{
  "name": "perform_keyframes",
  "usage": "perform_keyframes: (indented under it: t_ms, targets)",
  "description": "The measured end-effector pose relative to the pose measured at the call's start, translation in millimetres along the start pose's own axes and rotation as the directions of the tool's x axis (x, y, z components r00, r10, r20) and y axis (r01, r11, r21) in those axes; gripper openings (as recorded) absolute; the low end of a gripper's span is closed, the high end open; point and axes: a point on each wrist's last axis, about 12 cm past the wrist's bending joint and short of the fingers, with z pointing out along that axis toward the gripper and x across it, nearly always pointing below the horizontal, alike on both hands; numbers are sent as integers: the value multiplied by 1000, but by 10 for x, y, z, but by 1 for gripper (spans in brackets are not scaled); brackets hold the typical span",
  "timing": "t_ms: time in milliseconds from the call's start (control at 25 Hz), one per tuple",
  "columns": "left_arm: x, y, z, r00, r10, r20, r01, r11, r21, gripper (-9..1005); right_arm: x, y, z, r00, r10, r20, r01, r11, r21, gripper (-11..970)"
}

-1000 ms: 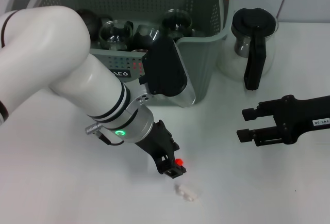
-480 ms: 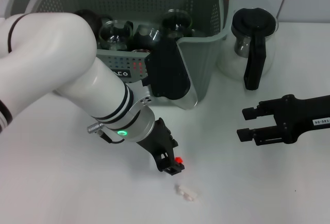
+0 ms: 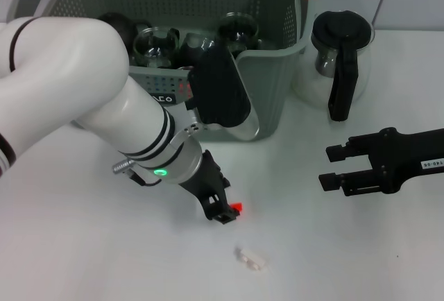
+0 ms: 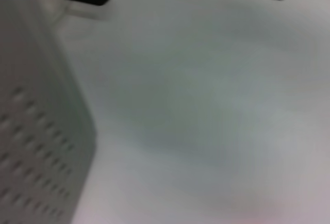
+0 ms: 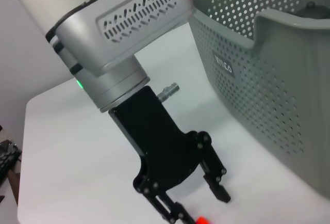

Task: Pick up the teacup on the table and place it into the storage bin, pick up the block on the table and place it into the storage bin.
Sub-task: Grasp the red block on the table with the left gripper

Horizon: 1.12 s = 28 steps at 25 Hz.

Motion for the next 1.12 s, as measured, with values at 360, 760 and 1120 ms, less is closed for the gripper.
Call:
perform_keyframes:
  t_ms: [360, 760, 1120]
  targets:
    - [-10, -21, 3, 1000, 13, -6, -13, 1000, 5, 532, 7, 0, 0, 1000, 4, 1, -4, 1000, 0, 700]
    - [-32, -48, 25, 1000, 29, -11, -29, 1000, 6, 511, 7, -2, 0, 1000, 3, 0, -3, 1000, 2, 699]
    - [-54, -46, 19, 999, 33, -10, -33, 999, 5, 416, 19, -1, 2, 1000, 6, 0, -6, 1000, 2, 699]
